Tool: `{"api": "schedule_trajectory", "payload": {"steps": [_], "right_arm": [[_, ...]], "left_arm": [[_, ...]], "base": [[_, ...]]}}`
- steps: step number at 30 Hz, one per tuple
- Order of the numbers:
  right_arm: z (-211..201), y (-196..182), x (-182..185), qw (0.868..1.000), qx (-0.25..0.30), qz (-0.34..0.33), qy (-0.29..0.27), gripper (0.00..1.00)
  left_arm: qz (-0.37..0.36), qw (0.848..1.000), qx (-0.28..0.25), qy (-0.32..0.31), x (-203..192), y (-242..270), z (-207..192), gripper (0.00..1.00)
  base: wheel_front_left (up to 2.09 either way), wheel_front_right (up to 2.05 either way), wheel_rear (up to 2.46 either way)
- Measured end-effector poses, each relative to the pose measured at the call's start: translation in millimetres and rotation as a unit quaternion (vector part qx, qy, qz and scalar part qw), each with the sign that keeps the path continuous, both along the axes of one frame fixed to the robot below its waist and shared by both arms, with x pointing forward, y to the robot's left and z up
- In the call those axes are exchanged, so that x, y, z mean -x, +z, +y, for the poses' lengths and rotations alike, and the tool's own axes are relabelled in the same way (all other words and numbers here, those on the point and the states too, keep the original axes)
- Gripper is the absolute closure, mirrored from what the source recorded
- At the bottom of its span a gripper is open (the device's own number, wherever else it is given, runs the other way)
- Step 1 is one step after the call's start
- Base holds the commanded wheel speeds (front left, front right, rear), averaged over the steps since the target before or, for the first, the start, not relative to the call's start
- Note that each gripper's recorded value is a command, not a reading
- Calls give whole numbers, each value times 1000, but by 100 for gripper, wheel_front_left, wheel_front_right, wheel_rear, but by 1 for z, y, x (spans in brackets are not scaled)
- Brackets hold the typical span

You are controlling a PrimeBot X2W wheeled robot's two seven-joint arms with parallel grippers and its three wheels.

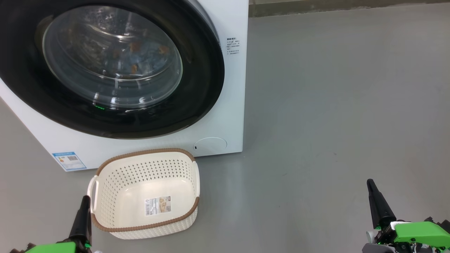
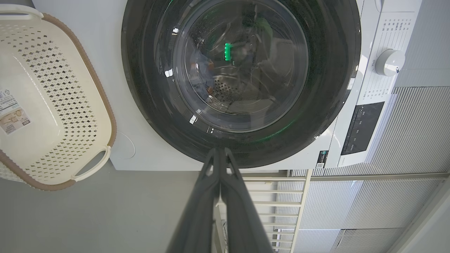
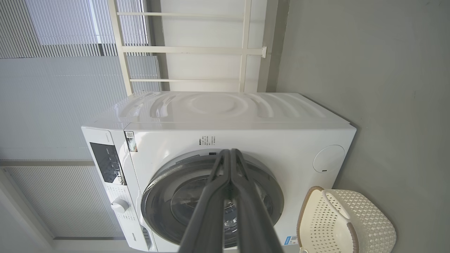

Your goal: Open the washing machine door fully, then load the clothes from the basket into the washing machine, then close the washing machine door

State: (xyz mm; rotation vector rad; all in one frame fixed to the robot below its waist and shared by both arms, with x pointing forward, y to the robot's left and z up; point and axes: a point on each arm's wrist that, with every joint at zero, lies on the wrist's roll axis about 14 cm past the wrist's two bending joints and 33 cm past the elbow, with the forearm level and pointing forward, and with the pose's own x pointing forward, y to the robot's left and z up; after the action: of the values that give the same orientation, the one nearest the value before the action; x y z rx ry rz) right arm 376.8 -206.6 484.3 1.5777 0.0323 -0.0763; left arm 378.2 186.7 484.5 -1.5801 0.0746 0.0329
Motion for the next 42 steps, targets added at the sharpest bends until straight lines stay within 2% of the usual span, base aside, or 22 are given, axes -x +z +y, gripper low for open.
{"api": "schedule_trajectory", "payload": {"steps": [42], "right_arm": [[-1,0,0,1000,-2,0,-2,100]], "left_arm": [[0,1000,0,0,0,0,0,100]], "base": [[0,0,0]]}}
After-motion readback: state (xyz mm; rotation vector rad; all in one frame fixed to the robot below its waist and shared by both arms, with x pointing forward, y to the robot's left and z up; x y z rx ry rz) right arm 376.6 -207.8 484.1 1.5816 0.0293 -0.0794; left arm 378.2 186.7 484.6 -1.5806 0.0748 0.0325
